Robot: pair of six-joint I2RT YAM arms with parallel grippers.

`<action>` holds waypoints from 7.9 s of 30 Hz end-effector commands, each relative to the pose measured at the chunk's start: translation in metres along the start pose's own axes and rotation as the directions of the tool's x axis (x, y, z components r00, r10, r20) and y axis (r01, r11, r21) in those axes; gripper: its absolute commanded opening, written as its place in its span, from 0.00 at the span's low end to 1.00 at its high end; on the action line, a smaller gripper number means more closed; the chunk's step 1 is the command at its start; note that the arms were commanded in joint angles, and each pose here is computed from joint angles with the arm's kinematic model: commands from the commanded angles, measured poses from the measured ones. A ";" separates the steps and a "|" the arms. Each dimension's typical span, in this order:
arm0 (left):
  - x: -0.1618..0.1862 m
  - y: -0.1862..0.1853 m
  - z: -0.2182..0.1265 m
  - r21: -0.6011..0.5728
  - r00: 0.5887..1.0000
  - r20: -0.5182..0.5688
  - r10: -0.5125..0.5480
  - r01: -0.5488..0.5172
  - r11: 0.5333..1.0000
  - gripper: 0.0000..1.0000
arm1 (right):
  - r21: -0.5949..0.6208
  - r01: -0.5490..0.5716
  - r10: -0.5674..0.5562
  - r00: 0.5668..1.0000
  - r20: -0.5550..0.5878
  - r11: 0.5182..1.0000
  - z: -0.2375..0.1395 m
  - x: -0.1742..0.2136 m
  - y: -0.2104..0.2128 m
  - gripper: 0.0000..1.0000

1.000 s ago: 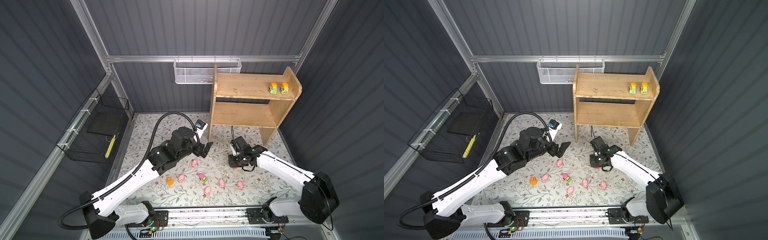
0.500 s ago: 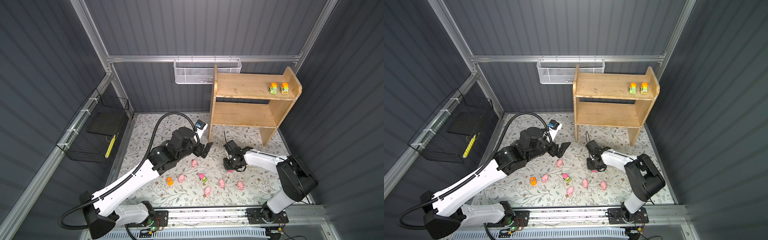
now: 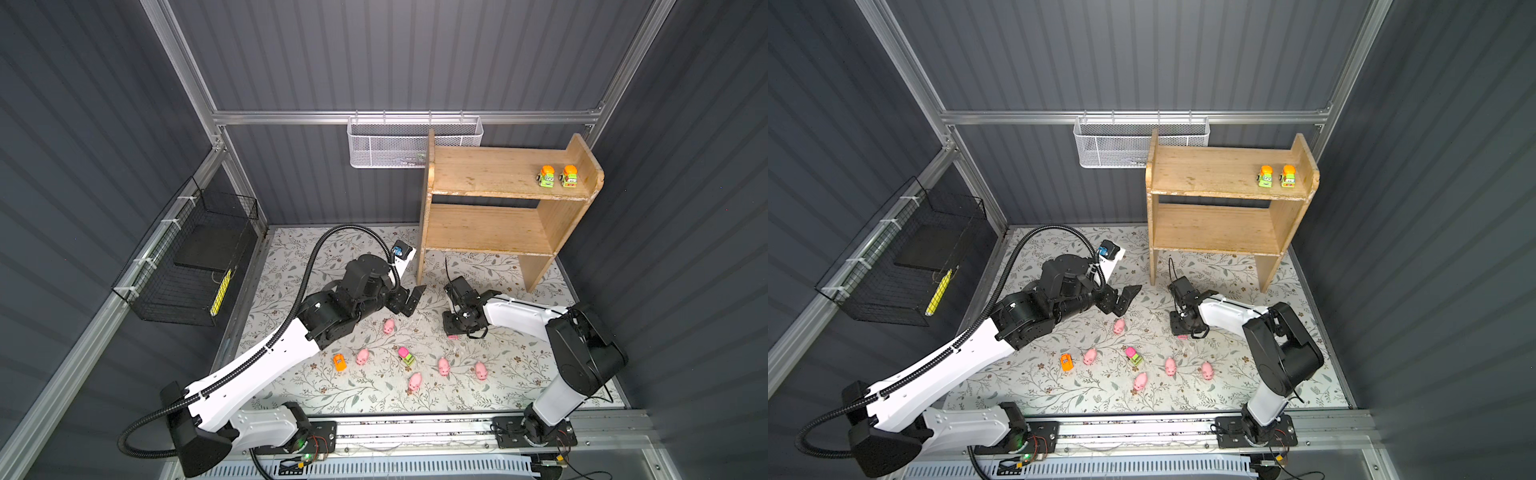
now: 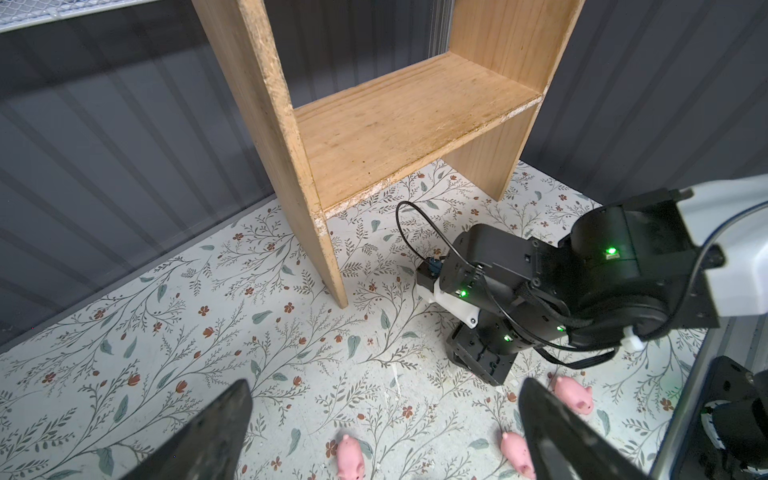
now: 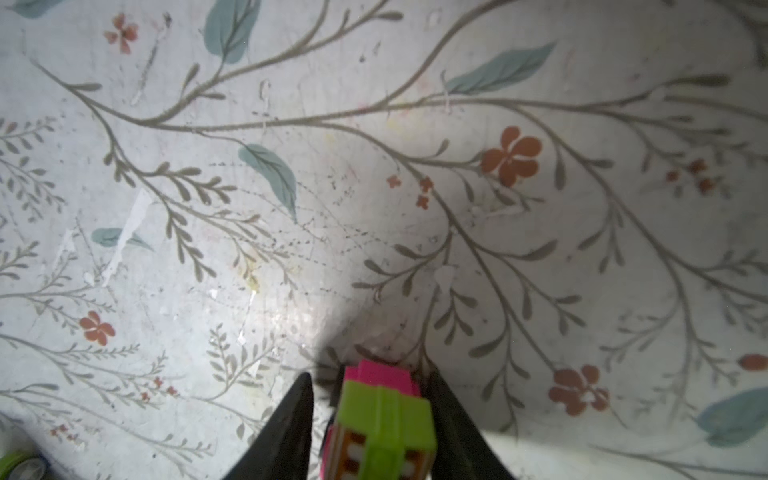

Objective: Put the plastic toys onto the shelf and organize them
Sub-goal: 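Lower the right gripper onto another pink-and-green truck and close it, then lift the truck and carry it up to the top shelf with the right gripper, then lower the truck beside the orange-and-green trucks and open the right gripper, then withdraw the right gripper from the shelf and move it down toward the toys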

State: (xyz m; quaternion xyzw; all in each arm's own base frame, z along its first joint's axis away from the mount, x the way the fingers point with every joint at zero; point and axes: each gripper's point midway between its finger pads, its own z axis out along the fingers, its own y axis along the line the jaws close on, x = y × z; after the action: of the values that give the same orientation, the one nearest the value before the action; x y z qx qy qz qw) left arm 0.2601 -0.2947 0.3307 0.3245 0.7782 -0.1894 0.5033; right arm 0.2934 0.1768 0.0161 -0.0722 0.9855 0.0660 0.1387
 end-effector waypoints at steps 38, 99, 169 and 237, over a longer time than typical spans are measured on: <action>0.011 -0.003 -0.023 0.047 0.999 0.016 -0.050 0.049 0.998 1.00 | 0.050 -0.100 0.054 0.819 0.571 0.994 -0.016 -0.005 -0.002 0.69; 0.011 -0.024 -0.009 0.149 0.997 -0.042 -0.063 0.069 0.986 1.00 | 0.044 0.072 -0.084 0.795 0.600 0.996 -0.266 -0.039 0.017 0.28; -0.100 -0.054 0.052 0.235 0.980 0.134 0.146 -0.174 0.956 1.00 | 0.118 -0.036 -0.072 0.607 0.792 0.992 -0.401 -0.293 -0.094 0.29; -0.034 -0.011 -0.015 0.075 0.996 0.083 -0.012 0.006 0.997 1.00 | -0.072 0.018 0.057 0.428 0.902 0.997 -0.507 -0.129 -0.058 0.77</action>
State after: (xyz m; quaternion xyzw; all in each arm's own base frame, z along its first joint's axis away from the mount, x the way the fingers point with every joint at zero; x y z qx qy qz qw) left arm 0.2585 -0.3193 0.3772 0.3652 0.7313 -0.2242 0.5307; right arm 0.3017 0.0527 0.5432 -0.0192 0.7514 0.1064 0.6510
